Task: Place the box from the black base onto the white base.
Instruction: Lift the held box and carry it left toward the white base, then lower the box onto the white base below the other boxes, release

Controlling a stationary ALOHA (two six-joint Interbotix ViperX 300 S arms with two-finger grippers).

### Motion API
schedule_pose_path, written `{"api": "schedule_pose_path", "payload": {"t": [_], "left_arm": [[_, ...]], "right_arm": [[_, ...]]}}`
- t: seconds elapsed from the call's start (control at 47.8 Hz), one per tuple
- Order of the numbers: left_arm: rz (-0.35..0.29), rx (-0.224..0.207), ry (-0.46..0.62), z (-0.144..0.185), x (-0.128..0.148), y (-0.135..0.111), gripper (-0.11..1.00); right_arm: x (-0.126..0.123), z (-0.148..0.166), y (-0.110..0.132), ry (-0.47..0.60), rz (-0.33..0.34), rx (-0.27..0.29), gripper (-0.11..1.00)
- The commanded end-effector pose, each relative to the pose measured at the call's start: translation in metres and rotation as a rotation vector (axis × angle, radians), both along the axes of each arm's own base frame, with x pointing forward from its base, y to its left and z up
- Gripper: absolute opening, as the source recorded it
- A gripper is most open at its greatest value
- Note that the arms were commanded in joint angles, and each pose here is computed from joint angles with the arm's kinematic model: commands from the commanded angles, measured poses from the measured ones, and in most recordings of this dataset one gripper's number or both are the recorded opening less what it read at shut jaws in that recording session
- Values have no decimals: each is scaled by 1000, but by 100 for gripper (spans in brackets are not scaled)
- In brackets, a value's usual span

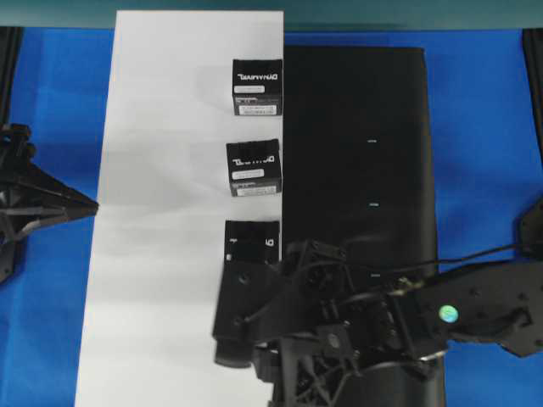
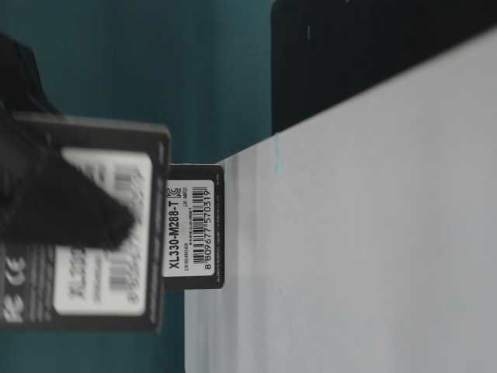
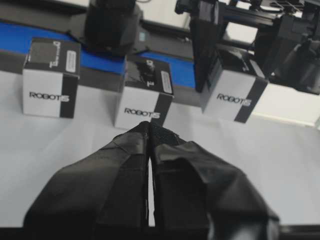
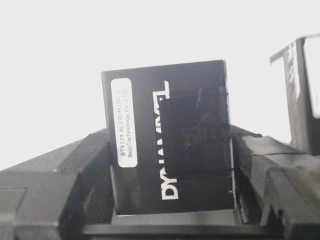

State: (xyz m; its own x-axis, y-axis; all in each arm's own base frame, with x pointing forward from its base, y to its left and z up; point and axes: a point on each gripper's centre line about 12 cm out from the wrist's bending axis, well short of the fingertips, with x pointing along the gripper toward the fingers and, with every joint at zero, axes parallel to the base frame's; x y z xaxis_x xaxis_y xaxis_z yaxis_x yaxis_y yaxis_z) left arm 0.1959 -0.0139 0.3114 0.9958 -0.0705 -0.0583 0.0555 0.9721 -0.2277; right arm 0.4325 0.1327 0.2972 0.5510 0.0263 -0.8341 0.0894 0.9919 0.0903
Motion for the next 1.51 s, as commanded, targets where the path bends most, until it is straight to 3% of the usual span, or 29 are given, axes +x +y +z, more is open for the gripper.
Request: {"api": "schedule_pose_path", "payload": {"t": [0.0, 0.733, 1.486], "left_arm": [[0, 1, -23, 9, 1, 0, 0], [1, 1, -8, 11, -5, 0, 0], [1, 1, -6, 11, -5, 0, 0]], "right_arm": [[9, -5, 0, 4, -4, -7, 58], [10, -20, 14, 45, 15, 2, 58], [7, -47, 11, 85, 14, -10, 60]]}}
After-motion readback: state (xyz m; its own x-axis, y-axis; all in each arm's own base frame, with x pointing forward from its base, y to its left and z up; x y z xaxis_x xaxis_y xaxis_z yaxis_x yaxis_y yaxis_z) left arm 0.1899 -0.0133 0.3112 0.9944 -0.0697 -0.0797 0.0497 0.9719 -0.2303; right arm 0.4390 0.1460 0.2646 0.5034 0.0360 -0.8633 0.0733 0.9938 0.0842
